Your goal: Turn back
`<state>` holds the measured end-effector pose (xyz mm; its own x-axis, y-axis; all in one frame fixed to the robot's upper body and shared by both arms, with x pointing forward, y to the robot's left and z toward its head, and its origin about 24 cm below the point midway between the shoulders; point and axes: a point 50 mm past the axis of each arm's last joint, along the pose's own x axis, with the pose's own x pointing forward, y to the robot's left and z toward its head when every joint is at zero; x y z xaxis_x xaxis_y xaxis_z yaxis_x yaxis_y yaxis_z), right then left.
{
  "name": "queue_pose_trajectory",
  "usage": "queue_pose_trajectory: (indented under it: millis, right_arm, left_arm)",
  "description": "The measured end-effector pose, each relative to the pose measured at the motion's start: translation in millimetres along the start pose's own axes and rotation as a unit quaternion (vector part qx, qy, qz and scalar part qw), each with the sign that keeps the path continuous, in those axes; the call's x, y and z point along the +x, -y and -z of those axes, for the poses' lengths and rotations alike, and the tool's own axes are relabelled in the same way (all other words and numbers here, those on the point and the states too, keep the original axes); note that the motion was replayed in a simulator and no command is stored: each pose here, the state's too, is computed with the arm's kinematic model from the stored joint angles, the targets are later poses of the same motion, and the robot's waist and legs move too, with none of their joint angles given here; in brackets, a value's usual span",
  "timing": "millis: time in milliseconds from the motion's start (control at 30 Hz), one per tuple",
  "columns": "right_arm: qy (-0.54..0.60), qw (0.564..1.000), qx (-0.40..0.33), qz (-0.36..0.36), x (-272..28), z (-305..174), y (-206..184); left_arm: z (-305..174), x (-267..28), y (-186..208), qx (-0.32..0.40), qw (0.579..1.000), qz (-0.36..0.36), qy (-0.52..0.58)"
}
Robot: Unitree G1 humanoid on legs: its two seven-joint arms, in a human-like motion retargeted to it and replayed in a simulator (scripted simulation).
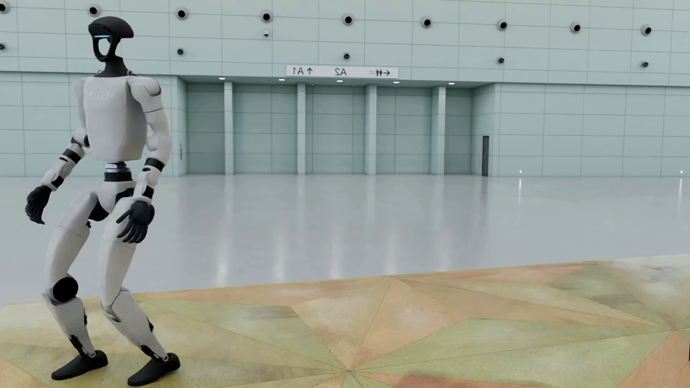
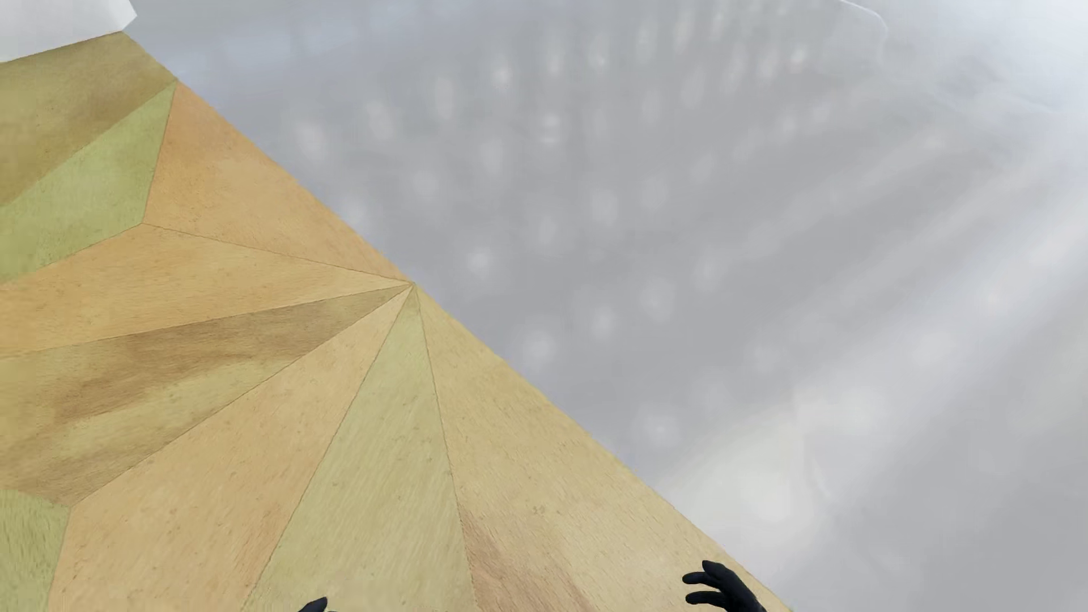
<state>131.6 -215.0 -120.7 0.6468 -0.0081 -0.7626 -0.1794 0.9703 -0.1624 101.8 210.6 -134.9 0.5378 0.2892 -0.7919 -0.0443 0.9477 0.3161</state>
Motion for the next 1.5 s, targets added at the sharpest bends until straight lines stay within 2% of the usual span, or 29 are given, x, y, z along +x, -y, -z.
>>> queue_pose_trajectory:
  millis: [133,200,267,333,400,467,567,633,667,733,800,867,933,1000,1067,1100,1167,1233,1300,1400,1467,1500]
  right_arm:
    - [0.079,0.996,0.046,0.010,11,-42,-23]
    - [0.057,0.997,0.052,0.027,4,-20,-14]
    - [-0.007,0.998,0.042,0.039,-6,14,3]
    - [-0.010,0.999,0.030,0.017,0,3,-14]
    - [0.015,1.000,0.010,0.010,8,-16,-24]
    - [0.041,0.999,0.017,0.005,10,-30,-32]
    - [-0.006,0.998,0.048,0.037,-6,9,9]
    - [-0.018,0.999,0.030,0.027,-5,11,5]
    - [-0.020,0.999,0.037,0.021,-7,14,-7]
    - [0.025,0.999,0.034,0.011,6,-18,-26]
    - [0.063,0.997,0.026,0.019,13,-41,-26]
    - [0.063,0.997,0.018,0.027,9,-31,-16]
    - [0.021,0.999,0.027,0.037,-3,2,-3]
    - [0.024,0.999,0.016,0.018,0,-4,-14]
    - [0.059,0.998,0.010,0.021,11,-36,-20]
    - [0.065,0.998,0.018,0.020,11,-40,-25]
    - [0.027,0.999,0.028,0.018,6,-18,-18]
    - [-0.006,0.999,0.025,0.024,-5,4,0]
    - [-0.057,0.998,0.008,0.008,-10,29,-1]
    - [0.003,1.000,0.002,0.021,2,-6,-3]
    - [0.074,0.997,0.016,0.008,13,-45,-28]
    - [0.070,0.997,0.024,0.005,10,-36,-31]
  left_arm:
    - [28,-3,-21,0.003,0.998,0.012,-0.061]
    - [24,0,-26,-0.013,0.999,-0.005,-0.050]
    - [-9,4,-14,-0.013,1.000,-0.013,0.018]
    - [-9,0,6,-0.029,0.999,-0.007,0.021]
    - [-2,4,-11,-0.033,0.999,-0.018,-0.005]
    - [22,2,-35,-0.004,0.999,-0.035,-0.035]
    - [9,1,-16,0.011,1.000,-0.019,-0.015]
    - [-2,0,13,-0.004,1.000,0.021,-0.018]
    - [-9,2,11,-0.006,0.999,0.033,-0.016]
    - [2,4,-6,-0.024,0.999,0.030,-0.022]
    - [14,0,-17,-0.012,0.999,0.021,-0.025]
    - [26,-2,-28,-0.001,0.999,-0.010,-0.047]
    - [16,-2,-9,-0.002,0.999,-0.012,-0.038]
    - [6,-2,1,-0.027,0.999,-0.012,-0.029]
    - [9,1,-14,-0.052,0.998,-0.021,-0.033]
    - [14,2,-28,-0.037,0.998,-0.026,-0.034]
    - [28,-1,-39,-0.015,0.999,-0.035,-0.037]
    - [1,3,-11,0.012,1.000,-0.004,-0.008]
    - [-6,2,8,0.018,1.000,0.021,-0.003]
    - [4,1,-9,-0.013,0.999,0.028,-0.019]
    - [26,-1,-21,-0.005,0.999,0.021,-0.050]
    - [24,1,-27,-0.001,0.999,0.007,-0.042]
